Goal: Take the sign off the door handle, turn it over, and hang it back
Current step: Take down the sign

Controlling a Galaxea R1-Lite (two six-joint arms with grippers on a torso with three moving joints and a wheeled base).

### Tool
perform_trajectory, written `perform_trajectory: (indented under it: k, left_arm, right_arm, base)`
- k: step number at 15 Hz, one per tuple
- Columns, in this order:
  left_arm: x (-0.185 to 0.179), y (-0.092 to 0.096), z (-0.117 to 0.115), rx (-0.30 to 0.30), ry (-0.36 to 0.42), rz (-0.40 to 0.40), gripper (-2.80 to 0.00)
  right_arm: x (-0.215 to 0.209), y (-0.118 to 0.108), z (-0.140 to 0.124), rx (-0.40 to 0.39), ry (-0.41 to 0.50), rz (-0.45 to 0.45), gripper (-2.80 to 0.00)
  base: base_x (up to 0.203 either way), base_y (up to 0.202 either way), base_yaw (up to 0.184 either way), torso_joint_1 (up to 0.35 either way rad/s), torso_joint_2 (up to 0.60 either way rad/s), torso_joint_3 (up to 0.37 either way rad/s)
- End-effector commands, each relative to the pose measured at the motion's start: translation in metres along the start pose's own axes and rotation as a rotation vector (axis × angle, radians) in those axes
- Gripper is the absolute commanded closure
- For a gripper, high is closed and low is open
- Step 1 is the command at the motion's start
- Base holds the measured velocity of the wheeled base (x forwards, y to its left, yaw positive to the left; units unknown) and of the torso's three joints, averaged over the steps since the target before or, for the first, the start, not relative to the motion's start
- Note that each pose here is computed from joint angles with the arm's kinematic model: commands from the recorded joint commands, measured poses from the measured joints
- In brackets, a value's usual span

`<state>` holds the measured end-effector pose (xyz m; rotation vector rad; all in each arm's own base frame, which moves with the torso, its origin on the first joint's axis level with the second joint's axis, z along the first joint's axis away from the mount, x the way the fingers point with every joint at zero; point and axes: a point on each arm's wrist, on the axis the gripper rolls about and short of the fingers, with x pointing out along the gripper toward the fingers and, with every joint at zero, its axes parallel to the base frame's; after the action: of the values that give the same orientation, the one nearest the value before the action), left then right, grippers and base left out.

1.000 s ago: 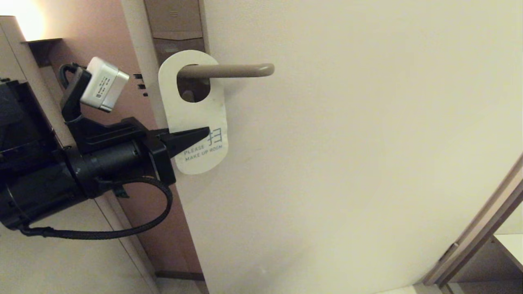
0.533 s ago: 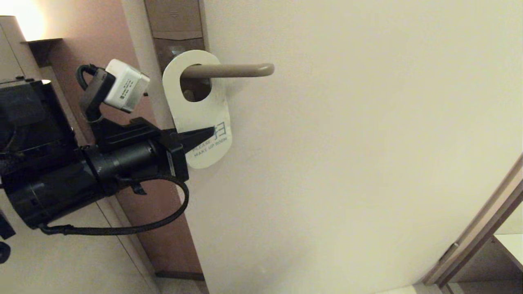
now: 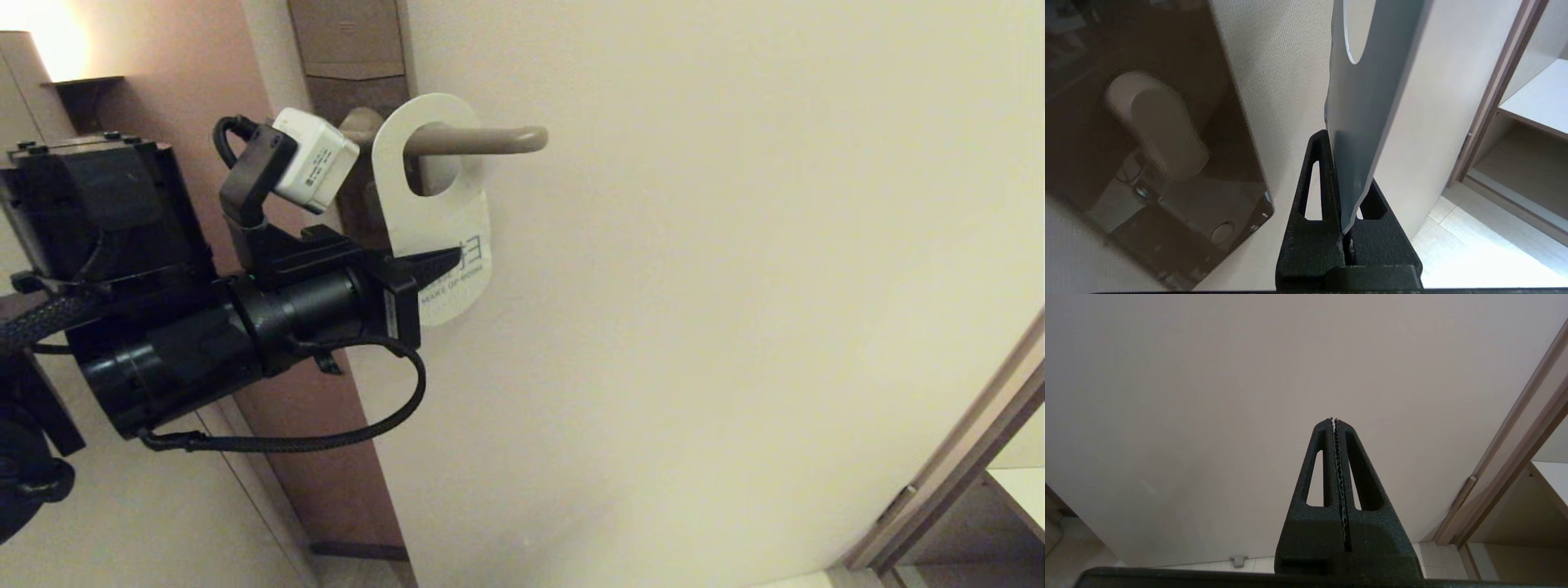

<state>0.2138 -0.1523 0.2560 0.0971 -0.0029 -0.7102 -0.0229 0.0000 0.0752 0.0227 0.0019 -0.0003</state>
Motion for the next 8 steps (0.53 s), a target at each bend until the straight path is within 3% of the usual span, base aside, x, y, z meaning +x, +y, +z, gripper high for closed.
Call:
perform_trajectory:
  k: [1,8]
  left_arm:
    - [0.004,-0.004,0.001,0.001,-0.002,-0.002,0.0]
    - [0.005,-0.015,0.004,0.041,0.02,0.049,0.0]
  right_arm:
    - [0.0,0.0,0.0,0.0,0.001,0.0,0.0]
    - [0.0,0.0,0.0,0.0,0.001,0.0,0.0]
  base:
    - [0.0,0.0,0.0,0.0,0.0,0.0]
    - [0.0,0.0,0.0,0.0,0.0,0.0]
